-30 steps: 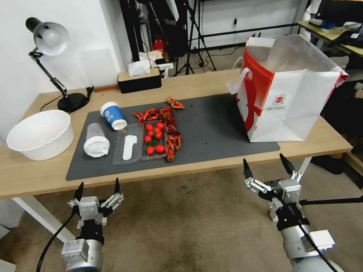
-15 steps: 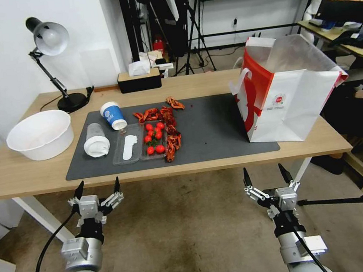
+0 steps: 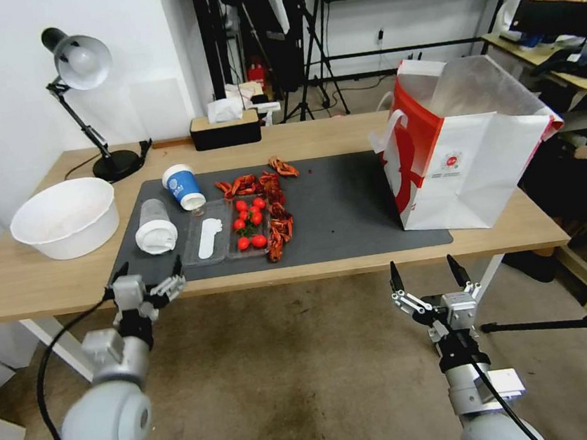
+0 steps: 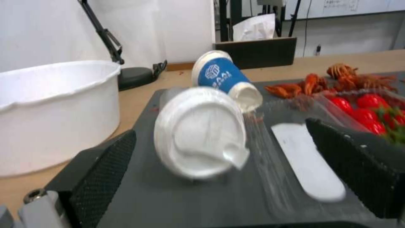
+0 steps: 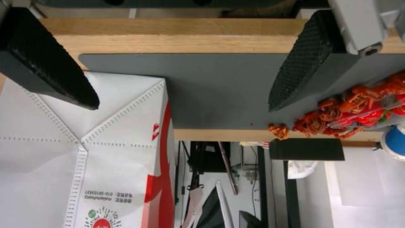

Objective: Pick up the trash from the table and place it into the takeout bag.

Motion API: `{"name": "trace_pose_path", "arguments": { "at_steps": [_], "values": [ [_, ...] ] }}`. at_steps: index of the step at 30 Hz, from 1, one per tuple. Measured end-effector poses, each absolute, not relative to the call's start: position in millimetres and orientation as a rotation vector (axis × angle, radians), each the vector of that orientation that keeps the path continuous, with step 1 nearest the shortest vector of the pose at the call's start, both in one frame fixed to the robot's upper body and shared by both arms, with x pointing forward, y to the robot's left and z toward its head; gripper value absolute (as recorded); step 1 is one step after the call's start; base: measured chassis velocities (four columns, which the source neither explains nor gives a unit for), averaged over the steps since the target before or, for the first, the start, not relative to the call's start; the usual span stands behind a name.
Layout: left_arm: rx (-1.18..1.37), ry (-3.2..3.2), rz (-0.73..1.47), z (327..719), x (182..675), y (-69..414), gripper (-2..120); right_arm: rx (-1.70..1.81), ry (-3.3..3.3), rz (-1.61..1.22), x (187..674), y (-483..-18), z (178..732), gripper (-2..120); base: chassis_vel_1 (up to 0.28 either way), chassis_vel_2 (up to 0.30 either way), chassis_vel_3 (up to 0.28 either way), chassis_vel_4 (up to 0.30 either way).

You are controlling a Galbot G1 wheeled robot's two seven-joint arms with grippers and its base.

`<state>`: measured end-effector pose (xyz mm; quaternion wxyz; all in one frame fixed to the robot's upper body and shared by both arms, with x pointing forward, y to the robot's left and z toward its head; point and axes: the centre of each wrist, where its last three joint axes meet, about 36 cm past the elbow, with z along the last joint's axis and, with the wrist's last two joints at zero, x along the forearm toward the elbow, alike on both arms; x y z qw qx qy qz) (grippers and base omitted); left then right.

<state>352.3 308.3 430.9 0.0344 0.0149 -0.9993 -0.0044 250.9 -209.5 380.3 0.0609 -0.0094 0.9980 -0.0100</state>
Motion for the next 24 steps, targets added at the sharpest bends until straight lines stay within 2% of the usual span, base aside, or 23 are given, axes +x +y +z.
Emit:
{"name": "trace_pose_path", "arguments": {
  "at_steps": [3,24],
  "values": [
    [0.037,-3.064,0.01,438.6,375.3,313.9,100,-0.024,3.022,-0.028,251.6,-208.5,380.8,100,0.0,0.0,0.0,0.0],
    [0.034,-3.017,-0.026,434.3,418.9,320.4,100,-0.008,3.023,-0.028,251.1,-208.7,382.1,100,0.0,0.0,0.0,0.0]
  ]
}}
